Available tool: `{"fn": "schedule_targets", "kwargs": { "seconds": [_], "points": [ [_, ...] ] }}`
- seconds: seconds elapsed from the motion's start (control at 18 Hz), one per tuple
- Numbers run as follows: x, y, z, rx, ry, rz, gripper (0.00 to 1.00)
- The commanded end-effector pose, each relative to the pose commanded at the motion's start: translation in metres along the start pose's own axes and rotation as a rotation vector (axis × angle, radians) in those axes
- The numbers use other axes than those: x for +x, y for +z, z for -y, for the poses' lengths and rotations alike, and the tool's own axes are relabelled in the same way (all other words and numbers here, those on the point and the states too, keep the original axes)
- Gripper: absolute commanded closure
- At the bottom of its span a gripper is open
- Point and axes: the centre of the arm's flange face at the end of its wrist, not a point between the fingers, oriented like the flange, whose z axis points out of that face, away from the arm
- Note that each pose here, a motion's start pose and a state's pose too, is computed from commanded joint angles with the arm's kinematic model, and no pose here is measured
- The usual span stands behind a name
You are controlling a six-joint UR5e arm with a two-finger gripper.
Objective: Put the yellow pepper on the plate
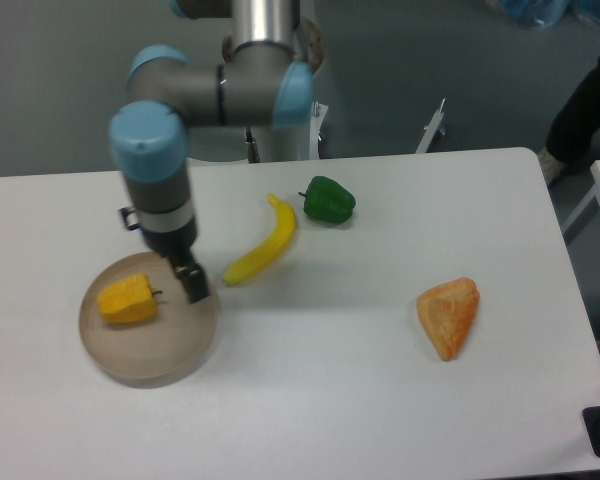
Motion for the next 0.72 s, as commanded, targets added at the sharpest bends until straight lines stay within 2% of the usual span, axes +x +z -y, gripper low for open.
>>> {"fn": "schedule_targets", "kwargs": {
  "seconds": [0.17,0.44,0.61,0.72],
  "points": [
    [-0.02,-0.008,-0.041,-0.03,0.029,-0.001,0.0],
    [-0.059,-0.01,-0.137,-0.05,0.084,-0.021,0.0],
    [-0.073,-0.007,-0.164,-0.056,0.063,-0.023,0.0],
    [-0.08,0.001,-0.179,-0.072,0.084,-0.032,0.0]
  ]
}}
